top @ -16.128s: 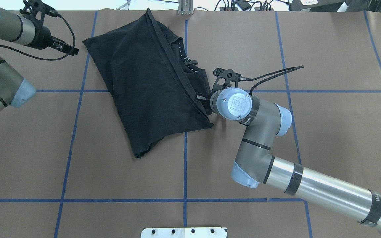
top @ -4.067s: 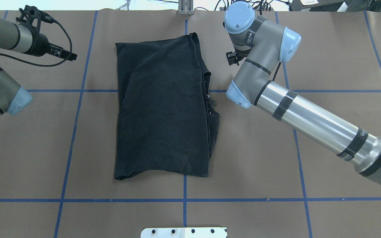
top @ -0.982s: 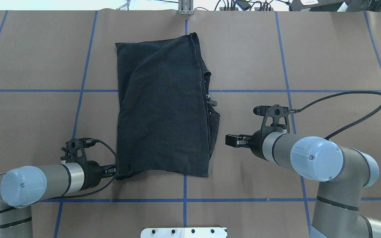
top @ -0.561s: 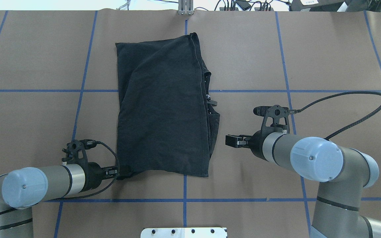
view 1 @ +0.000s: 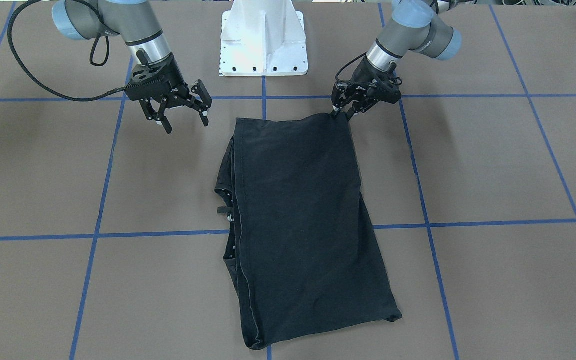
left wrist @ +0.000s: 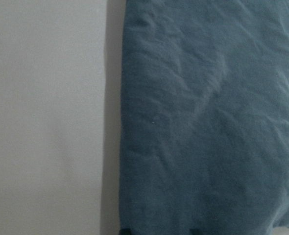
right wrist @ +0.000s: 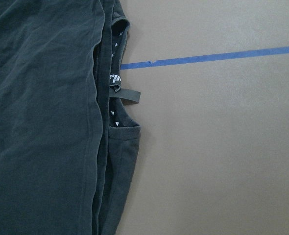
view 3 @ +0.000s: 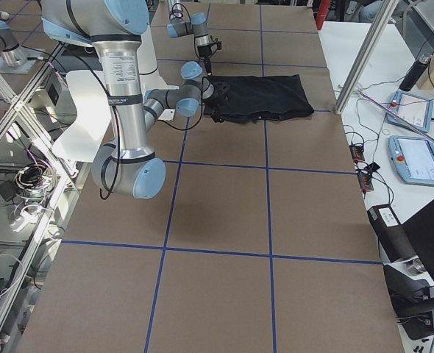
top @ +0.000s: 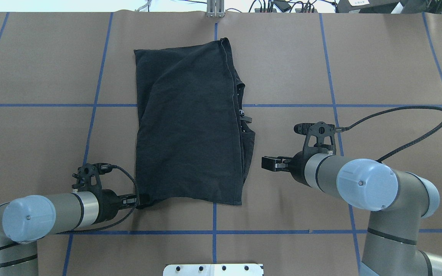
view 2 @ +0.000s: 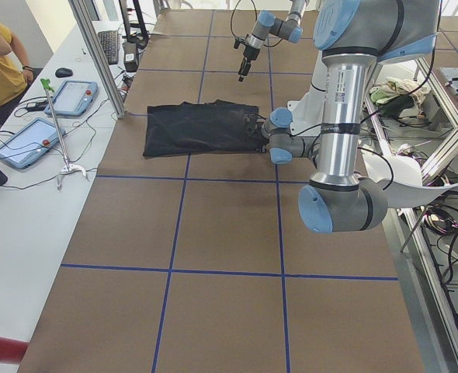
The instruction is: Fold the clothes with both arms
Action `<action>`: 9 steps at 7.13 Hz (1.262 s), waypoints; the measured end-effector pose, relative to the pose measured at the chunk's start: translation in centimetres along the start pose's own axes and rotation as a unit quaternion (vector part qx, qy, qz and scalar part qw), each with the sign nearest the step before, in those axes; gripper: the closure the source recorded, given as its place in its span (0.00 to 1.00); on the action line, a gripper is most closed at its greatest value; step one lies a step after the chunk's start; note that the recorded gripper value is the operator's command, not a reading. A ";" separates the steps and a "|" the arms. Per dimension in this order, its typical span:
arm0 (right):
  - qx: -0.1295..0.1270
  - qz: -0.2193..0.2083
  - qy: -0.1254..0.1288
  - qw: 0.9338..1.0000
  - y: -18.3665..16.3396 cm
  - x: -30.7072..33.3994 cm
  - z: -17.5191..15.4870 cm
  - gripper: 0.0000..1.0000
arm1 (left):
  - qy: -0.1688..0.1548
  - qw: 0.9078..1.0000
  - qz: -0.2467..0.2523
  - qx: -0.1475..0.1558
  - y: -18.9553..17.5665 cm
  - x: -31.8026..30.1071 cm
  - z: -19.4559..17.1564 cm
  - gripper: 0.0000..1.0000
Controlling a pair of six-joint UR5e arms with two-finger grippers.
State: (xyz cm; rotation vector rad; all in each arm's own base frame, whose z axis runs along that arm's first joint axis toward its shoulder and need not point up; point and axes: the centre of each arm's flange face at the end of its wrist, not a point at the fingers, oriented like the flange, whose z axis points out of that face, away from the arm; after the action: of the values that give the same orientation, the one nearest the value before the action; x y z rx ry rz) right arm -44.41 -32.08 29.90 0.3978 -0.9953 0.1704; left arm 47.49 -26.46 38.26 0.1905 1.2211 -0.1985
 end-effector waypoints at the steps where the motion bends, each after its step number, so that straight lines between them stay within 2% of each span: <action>1: 0.000 0.000 0.000 1.000 0.0 0.0 0.0 0.00 | -0.001 1.000 0.000 0.000 0.0 -0.1 0.0 0.50; 5: 0.000 0.000 -0.003 1.000 0.0 -0.3 -0.1 0.00 | -0.006 1.000 0.003 -0.002 0.1 -0.5 0.2 0.50; 6: 0.000 0.000 -0.004 1.000 -0.1 -0.3 -0.1 0.00 | -0.006 1.000 0.004 -0.003 0.1 -0.5 0.3 0.56; 7: 0.000 0.000 -0.004 1.000 -0.1 -0.4 -0.1 0.00 | -0.005 1.000 0.004 -0.004 0.2 -0.4 0.2 0.71; 8: 0.000 0.000 -0.005 1.000 -0.1 -0.5 -0.1 0.00 | -0.003 1.000 0.005 -0.005 0.3 -0.3 0.2 0.90; 9: 0.000 0.000 -0.005 1.000 -0.1 -0.5 -0.1 0.00 | -0.003 1.000 0.005 -0.006 0.4 -0.3 0.2 1.00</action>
State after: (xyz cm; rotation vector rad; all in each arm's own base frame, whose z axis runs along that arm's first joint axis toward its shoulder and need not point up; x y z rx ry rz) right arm -44.57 -32.06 29.40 0.3994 -1.0053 0.1691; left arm 47.68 -26.16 38.61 0.1858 1.2155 -0.1835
